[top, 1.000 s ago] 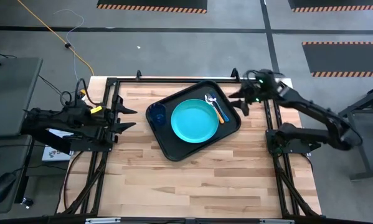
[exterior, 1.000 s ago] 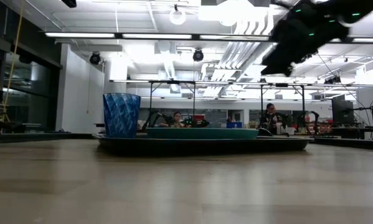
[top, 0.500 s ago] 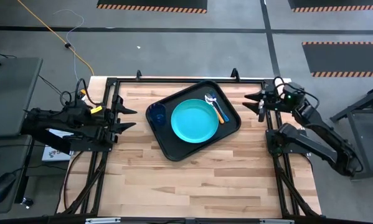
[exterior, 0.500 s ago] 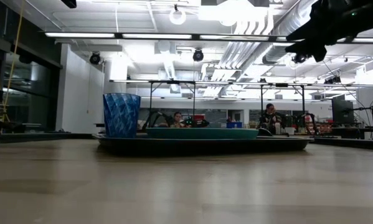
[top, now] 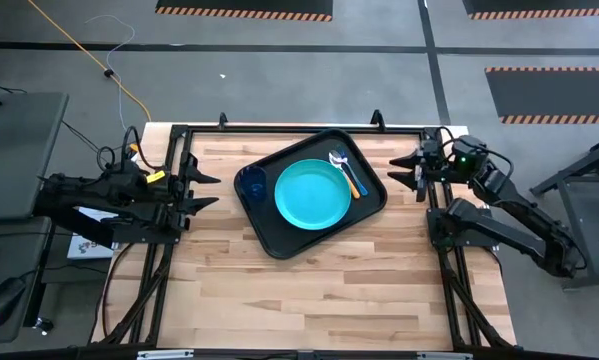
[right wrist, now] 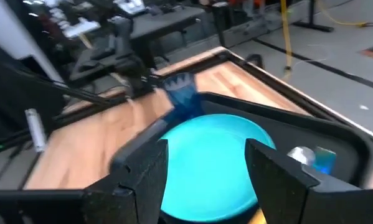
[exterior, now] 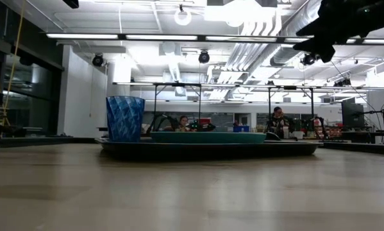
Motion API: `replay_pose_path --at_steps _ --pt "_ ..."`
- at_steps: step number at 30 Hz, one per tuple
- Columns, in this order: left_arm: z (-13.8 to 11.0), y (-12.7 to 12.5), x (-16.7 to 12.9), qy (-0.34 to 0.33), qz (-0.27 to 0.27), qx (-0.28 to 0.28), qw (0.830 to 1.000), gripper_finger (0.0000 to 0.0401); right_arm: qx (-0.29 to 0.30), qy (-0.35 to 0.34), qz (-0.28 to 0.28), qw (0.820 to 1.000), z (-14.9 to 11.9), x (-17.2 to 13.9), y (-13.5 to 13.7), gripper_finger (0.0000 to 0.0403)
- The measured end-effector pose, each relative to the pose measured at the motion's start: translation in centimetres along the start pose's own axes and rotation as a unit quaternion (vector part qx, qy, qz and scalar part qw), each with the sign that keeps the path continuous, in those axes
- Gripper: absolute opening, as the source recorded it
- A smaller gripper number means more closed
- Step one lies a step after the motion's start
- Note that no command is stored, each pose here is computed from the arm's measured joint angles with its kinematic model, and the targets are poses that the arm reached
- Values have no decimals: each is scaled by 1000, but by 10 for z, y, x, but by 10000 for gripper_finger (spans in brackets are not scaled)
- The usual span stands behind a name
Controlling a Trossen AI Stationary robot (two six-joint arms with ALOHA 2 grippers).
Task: Pick and place plate/cup/fork/spoon on tray
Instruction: Return to Home Position
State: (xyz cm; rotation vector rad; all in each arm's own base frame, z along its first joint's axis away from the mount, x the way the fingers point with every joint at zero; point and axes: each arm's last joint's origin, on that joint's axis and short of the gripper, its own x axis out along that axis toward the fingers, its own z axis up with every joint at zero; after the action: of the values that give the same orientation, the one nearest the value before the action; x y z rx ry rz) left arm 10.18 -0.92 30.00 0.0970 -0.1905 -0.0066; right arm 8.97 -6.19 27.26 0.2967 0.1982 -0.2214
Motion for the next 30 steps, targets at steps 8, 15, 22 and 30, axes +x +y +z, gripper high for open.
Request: replay_pose_path --at_steps 8,15,22,30 --pt "0 0 0 -1 5 3 1000 193 -17 -71 122 990 -13 21 16 204" --pt "0 1 0 0 9 -6 1000 193 -37 -94 119 988 -21 28 26 204" --pt "-9 0 0 46 9 -39 998 193 -64 -109 115 985 -10 23 31 204" --pt "-20 -1 -2 102 19 -31 994 134 -50 -80 93 991 -16 25 28 204"
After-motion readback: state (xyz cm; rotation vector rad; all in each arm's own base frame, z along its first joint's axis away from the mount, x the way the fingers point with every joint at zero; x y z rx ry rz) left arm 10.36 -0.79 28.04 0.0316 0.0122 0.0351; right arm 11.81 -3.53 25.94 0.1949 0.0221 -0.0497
